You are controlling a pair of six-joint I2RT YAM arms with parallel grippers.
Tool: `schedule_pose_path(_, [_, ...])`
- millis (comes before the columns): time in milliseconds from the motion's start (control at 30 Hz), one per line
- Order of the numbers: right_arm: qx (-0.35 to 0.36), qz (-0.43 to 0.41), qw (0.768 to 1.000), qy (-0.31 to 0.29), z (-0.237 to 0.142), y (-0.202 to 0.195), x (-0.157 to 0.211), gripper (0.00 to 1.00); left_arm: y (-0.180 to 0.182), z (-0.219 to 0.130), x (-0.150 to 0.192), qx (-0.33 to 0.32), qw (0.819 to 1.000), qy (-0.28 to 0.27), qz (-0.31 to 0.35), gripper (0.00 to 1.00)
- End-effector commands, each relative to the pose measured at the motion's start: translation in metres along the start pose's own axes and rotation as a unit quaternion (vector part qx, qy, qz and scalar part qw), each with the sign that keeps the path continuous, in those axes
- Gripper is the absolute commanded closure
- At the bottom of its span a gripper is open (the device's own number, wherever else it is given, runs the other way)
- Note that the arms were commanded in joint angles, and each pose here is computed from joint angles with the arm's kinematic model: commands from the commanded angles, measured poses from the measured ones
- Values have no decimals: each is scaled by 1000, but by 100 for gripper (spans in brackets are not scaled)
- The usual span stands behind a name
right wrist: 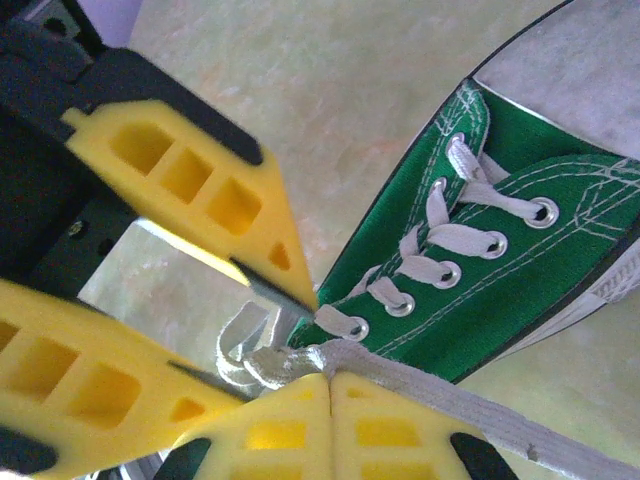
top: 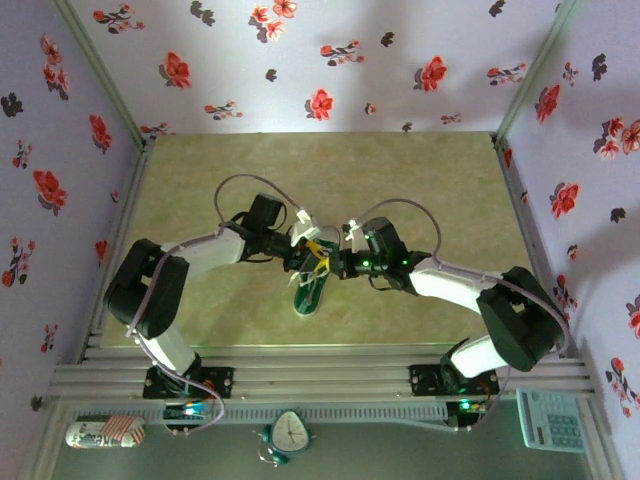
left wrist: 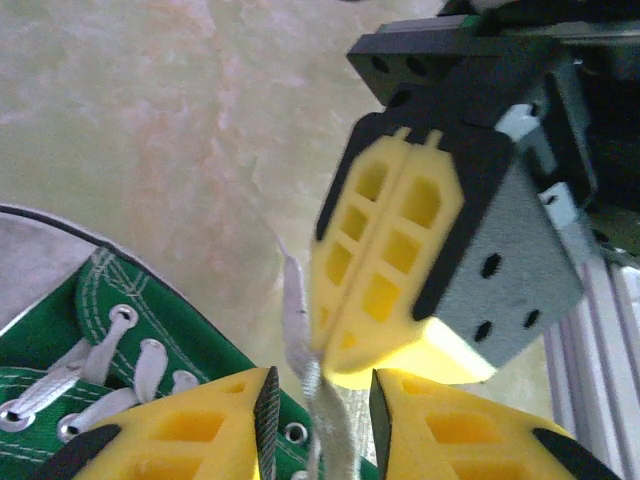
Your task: Tie the shoes
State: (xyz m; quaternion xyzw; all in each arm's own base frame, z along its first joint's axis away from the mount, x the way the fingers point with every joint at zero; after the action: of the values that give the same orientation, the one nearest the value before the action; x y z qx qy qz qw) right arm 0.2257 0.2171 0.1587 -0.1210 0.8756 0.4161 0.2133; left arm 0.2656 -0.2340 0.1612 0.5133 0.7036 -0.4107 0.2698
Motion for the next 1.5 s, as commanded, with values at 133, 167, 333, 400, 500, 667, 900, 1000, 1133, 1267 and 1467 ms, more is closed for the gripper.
schedule_pose_path(133, [36,19,998,38,5,-8,9,100,2,-7,14,-73,997,3,-21,64])
schedule_pose_path(167, [48,24,998,42,7,-9,12,100,2,-10,14,-98,995,-5,-25,62])
schedule_pose_path(333, [76,53,995,48,19,-11,24,100,-4,-32,10,-198,977,-57,-51,53])
schedule_pose_path(400, [77,60,995,33,18,-10,22,96,-10,-41,9,-233,968,-71,-61,44])
schedule_pose_path(500, [72,51,996,20,11,-4,19,85,-23,-53,11,-274,955,-85,-72,37])
schedule_pose_path(667, [68,-5,998,-3,-15,11,14,64,-57,-61,23,-311,945,-69,-72,24])
schedule_pose_path(900, [178,-4,981,-81,-46,-9,-5,60,-112,-51,47,-353,933,-19,-66,0])
schedule_pose_path(1000, [196,22,975,-99,-49,-20,-12,60,-125,-44,56,-376,924,1,-70,0])
schedule_pose_path(1133, [192,33,976,-99,-45,-24,-13,60,-134,-31,59,-382,921,31,-66,0])
schedule_pose_path(1267, [190,40,976,-100,-46,-26,-9,60,-138,-11,66,-380,921,61,-60,0])
schedule_pose_path(1467, [197,47,974,-101,-48,-30,-4,60,-132,5,71,-409,905,99,-70,0])
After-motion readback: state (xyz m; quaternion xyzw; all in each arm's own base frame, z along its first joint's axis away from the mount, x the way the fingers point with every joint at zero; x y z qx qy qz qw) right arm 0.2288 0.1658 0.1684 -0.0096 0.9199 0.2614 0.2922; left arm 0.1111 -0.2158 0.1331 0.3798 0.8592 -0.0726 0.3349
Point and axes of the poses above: each hand's point on the last joint's axis, 136 mm out from that joint toward the fingers, its own z axis out along the fingers, its own y axis along the line the jaws close on, x = y × z, the point moved 10 cm from there along -z, back along the fingers, and after that the axes turned 3 degrees about z, right-handed, at the moved point
